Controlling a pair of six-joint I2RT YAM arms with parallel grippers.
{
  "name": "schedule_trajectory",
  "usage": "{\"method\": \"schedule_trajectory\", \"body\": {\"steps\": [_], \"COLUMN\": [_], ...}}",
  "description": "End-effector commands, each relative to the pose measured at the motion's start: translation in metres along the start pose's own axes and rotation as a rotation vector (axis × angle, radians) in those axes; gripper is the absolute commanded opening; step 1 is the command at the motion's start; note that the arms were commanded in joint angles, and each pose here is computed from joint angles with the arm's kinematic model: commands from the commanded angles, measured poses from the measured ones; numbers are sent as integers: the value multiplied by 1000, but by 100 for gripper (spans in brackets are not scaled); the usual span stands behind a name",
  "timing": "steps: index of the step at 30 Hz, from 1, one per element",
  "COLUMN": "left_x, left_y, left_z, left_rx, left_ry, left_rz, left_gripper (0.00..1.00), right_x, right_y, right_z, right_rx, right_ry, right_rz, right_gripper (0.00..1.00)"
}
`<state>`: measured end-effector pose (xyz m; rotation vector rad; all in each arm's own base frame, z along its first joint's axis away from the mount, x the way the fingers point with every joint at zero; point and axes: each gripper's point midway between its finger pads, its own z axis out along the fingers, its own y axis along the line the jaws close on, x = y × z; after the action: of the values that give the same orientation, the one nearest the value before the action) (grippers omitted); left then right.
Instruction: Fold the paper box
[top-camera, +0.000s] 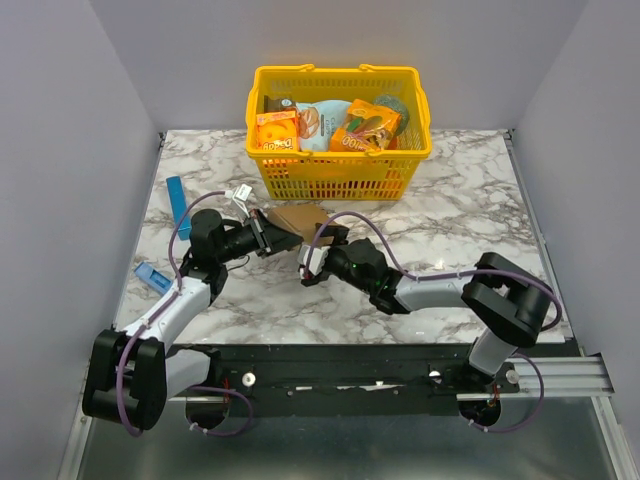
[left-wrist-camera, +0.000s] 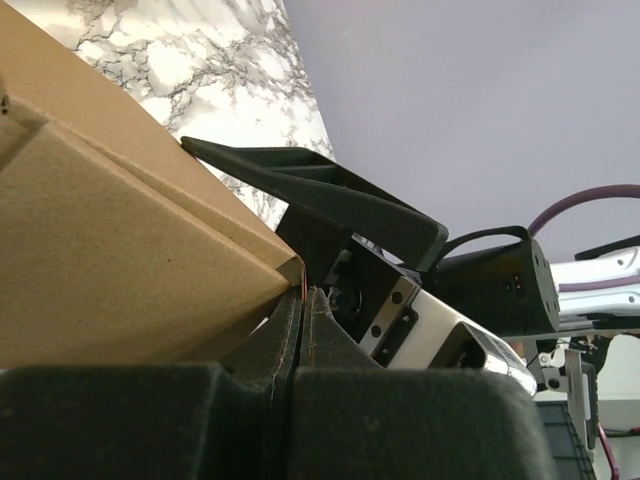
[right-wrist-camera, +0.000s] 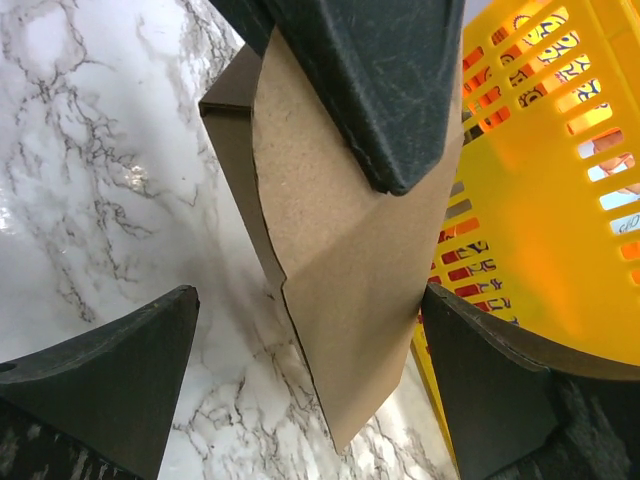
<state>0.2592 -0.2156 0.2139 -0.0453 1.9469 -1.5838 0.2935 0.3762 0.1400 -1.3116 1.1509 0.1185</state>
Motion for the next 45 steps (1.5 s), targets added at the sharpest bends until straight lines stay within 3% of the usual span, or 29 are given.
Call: {"method": "schedule_trajectory", "body": {"steps": [1,12,23,25,26,28,29,32,35,40,43,45], "left_x": [7,9,4,2,0,-5,-13,-34,-65,-103,-103,-101], "left_y": [-9,-13,-20,-19,-18,-20,-21,-27,-25,1,18,29], "left_z": [-6,-9,-8,-8,-8,-9,-11,-19,-38,-71,-81,-86], "left_rx": [38,44,72,68,63,67,65,57,0,-197,-321,-377], "left_ry": [30,46,34,29,18,-2,-31,-106,-235,-427,-432,-434], "left_rz": [-5,-9,-18,-17,-14,-1,15,76,150,254,335,394], "left_gripper": [0,0,0,10,26,44,59,81,97,99,99,92], "right_x": [-15,-24,-28,-27,-27,-24,-26,-32,-30,-20,-11,-7], "right_y": [-19,-32,-20,-20,-21,-20,-23,-26,-18,-3,10,12], "right_z": [11,13,10,10,9,7,4,-8,-21,-59,-80,-94], "right_rx": [90,151,77,75,80,73,76,39,-65,-219,-322,-380], "right_ry": [-50,-87,-106,-100,-93,-76,-75,-45,41,218,336,421], "right_rz": [-39,-51,-43,-38,-33,-19,-11,29,81,174,202,215], "right_gripper": [99,97,57,55,54,53,53,51,51,51,50,50]}}
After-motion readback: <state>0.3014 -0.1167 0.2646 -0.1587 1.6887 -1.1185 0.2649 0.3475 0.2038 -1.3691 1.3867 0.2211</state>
